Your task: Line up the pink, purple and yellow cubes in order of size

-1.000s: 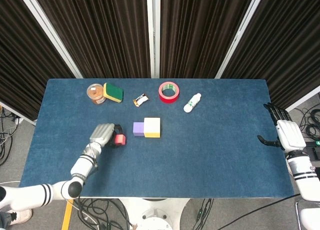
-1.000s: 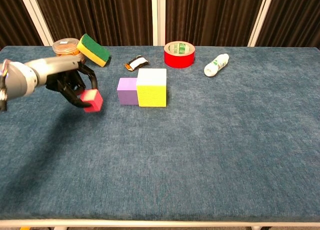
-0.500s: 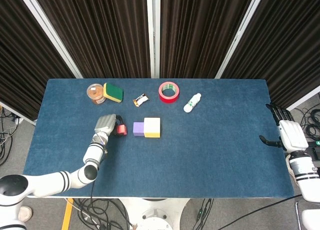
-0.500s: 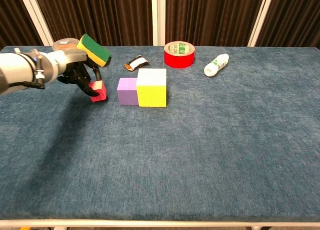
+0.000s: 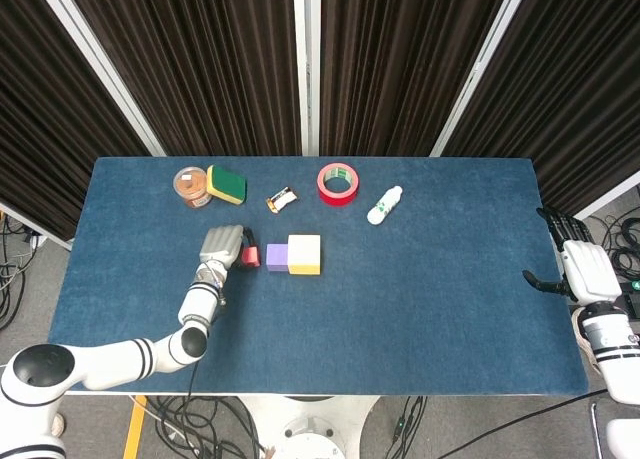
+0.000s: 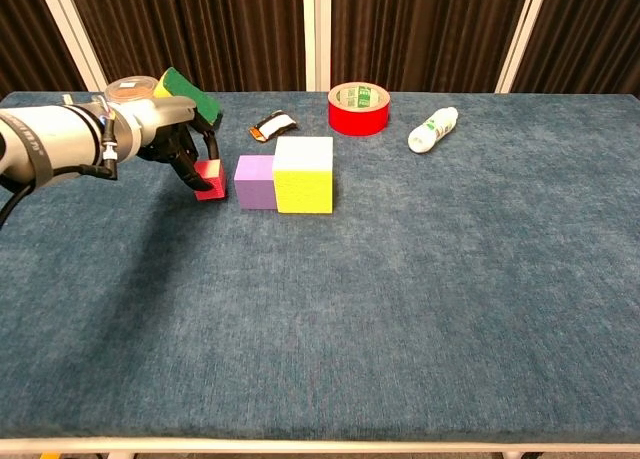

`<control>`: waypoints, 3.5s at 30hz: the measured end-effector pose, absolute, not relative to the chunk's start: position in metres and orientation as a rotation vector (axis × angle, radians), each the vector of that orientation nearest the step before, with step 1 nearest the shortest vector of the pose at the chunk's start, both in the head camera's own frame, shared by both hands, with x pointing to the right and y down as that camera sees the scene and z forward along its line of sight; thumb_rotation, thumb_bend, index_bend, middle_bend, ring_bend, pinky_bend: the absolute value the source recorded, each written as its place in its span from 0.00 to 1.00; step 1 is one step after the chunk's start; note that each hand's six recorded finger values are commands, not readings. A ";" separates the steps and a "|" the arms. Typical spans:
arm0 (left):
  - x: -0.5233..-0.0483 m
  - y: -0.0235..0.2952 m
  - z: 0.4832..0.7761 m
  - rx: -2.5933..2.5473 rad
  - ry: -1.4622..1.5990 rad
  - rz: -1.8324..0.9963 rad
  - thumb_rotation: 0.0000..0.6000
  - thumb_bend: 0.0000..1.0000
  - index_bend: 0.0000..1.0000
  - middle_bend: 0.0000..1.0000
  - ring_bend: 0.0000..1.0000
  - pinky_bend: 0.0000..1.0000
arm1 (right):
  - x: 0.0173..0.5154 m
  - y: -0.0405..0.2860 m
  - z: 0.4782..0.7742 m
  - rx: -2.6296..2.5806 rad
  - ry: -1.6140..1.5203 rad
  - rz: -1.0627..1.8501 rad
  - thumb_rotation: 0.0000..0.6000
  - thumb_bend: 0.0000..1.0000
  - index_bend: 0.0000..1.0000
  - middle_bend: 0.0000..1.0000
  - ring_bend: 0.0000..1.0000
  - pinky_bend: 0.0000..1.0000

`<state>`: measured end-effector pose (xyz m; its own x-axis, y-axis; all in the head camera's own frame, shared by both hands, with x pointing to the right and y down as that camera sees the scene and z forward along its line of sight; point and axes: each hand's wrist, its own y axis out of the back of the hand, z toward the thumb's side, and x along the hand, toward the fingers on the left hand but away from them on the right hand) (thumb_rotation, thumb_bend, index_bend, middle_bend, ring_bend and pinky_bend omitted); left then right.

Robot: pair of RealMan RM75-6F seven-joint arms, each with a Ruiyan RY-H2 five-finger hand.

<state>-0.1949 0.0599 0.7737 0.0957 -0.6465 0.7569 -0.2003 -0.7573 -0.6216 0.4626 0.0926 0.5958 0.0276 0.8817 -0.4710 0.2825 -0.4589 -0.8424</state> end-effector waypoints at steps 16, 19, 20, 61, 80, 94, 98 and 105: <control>-0.187 0.063 0.777 -2.023 0.806 -1.699 1.00 0.29 0.51 0.91 0.92 1.00 | 0.466 0.094 0.595 -1.768 -1.187 1.460 1.00 0.14 0.00 0.02 0.00 0.00; -0.187 0.061 0.778 -2.011 0.806 -1.699 1.00 0.29 0.51 0.91 0.91 1.00 | 0.467 0.094 0.594 -1.767 -1.189 1.460 1.00 0.14 0.00 0.02 0.00 0.00; -0.187 0.060 0.778 -2.005 0.806 -1.699 1.00 0.29 0.51 0.91 0.91 1.00 | 0.467 0.094 0.594 -1.766 -1.189 1.461 1.00 0.14 0.00 0.02 0.00 0.00; -0.197 0.069 0.753 -1.995 0.753 -1.621 1.00 0.29 0.22 0.89 0.91 1.00 | 0.468 0.094 0.592 -1.765 -1.196 1.454 1.00 0.15 0.00 0.02 0.00 0.00; -0.220 0.052 0.783 -1.850 0.700 -1.693 1.00 0.20 0.22 0.89 0.91 1.00 | 0.467 0.092 0.590 -1.751 -1.192 1.466 1.00 0.15 0.00 0.02 0.00 0.00; -0.205 0.045 0.785 -1.864 0.711 -1.644 1.00 0.20 0.22 0.88 0.90 1.00 | 0.469 0.093 0.591 -1.746 -1.193 1.478 1.00 0.15 0.00 0.02 0.00 0.00; -0.200 0.044 0.786 -1.878 0.708 -1.630 1.00 0.20 0.22 0.88 0.90 1.00 | 0.469 0.093 0.590 -1.744 -1.192 1.480 1.00 0.15 0.00 0.02 0.00 0.00; -0.194 0.043 0.785 -1.891 0.706 -1.613 1.00 0.20 0.22 0.88 0.90 1.00 | 0.469 0.093 0.589 -1.741 -1.191 1.481 1.00 0.15 0.00 0.02 0.00 0.00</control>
